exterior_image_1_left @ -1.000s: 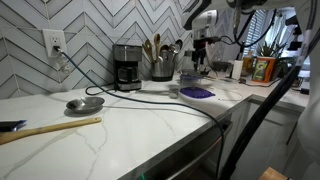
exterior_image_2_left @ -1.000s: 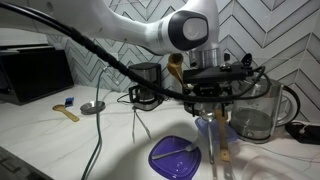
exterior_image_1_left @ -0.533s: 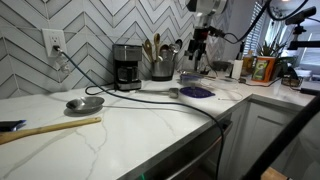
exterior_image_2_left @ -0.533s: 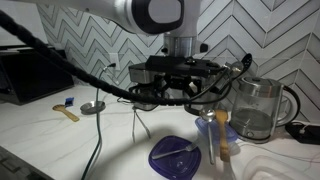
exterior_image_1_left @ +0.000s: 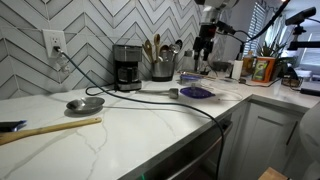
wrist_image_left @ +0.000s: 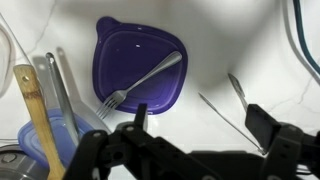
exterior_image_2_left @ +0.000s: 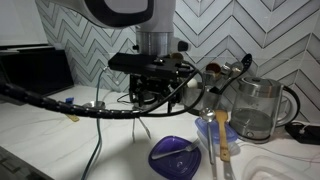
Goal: Put the wooden spatula on top of the clear bowl on the left
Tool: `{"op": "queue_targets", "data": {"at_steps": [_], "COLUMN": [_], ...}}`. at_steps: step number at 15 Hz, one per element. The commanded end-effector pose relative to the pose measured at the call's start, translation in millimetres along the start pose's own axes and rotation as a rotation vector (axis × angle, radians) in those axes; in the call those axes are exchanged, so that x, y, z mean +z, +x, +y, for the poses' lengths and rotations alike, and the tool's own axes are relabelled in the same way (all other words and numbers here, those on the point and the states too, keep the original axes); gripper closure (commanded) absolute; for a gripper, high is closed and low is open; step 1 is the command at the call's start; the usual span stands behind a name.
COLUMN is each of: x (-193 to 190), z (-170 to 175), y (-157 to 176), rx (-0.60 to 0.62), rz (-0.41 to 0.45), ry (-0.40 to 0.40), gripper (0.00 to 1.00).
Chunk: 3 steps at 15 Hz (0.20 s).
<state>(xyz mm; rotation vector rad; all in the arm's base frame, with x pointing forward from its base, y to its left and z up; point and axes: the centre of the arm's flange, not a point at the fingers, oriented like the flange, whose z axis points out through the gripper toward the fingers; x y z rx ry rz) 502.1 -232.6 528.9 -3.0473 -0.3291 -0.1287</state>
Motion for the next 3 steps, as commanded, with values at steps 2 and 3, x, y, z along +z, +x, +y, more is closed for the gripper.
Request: {"op": "queue_targets", "data": {"at_steps": [2, 3], "x": [-0.6, -0.1], "z": [1.3, 1.6], "y": [2.3, 2.5], "rx": [0.000, 0.000], "rz": [0.001, 0.001], "ry": [-0.002, -0.002], "gripper": [0.00, 0.00]}}
